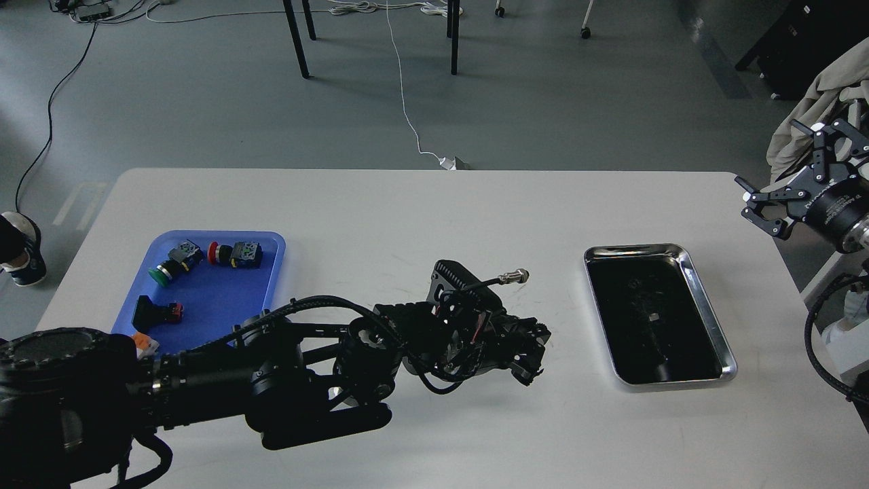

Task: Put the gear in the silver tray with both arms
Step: 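Lift the second gear and carry it toward the silver tray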

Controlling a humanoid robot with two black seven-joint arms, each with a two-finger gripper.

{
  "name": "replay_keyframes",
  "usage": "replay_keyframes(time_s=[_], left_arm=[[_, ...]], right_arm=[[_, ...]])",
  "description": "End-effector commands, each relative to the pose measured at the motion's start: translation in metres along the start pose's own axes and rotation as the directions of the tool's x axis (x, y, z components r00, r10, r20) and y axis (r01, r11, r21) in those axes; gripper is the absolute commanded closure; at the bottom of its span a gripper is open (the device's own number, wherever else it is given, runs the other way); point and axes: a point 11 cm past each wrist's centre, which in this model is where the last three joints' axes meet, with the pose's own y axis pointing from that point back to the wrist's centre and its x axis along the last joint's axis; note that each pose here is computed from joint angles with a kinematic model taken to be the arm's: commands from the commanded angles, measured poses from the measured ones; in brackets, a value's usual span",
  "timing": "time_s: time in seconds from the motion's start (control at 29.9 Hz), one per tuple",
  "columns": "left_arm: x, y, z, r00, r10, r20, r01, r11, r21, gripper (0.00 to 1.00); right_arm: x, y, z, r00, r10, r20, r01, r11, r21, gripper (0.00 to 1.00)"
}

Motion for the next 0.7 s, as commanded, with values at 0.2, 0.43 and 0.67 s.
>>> replay_keyframes(time_s=[0.2,0.43,0.67], left_arm=[[-0.011,-0.012,-0.047,0.999,-0.027,-0.027,0.031,0.990,0.137,0.91],[-0.020,-0.011,-0.078,0.998,-0.047,-0.047,0.056,0.977,0.205,0.90],[-0.020,-0.011,-0.078,0.998,-0.044,-0.049,0.053,0.977,0.207,0.82]], right_arm=[[0.000,0.000,-0.001,1.000,0.000,0.001,0.000,1.000,0.003,0.01],[0.000,0.000,-0.002,1.000,0.000,0.000,0.000,1.000,0.005,0.01],[0.000,0.000,-0.001,1.000,-0.001,0.001,0.001,1.000,0.005,0.01]])
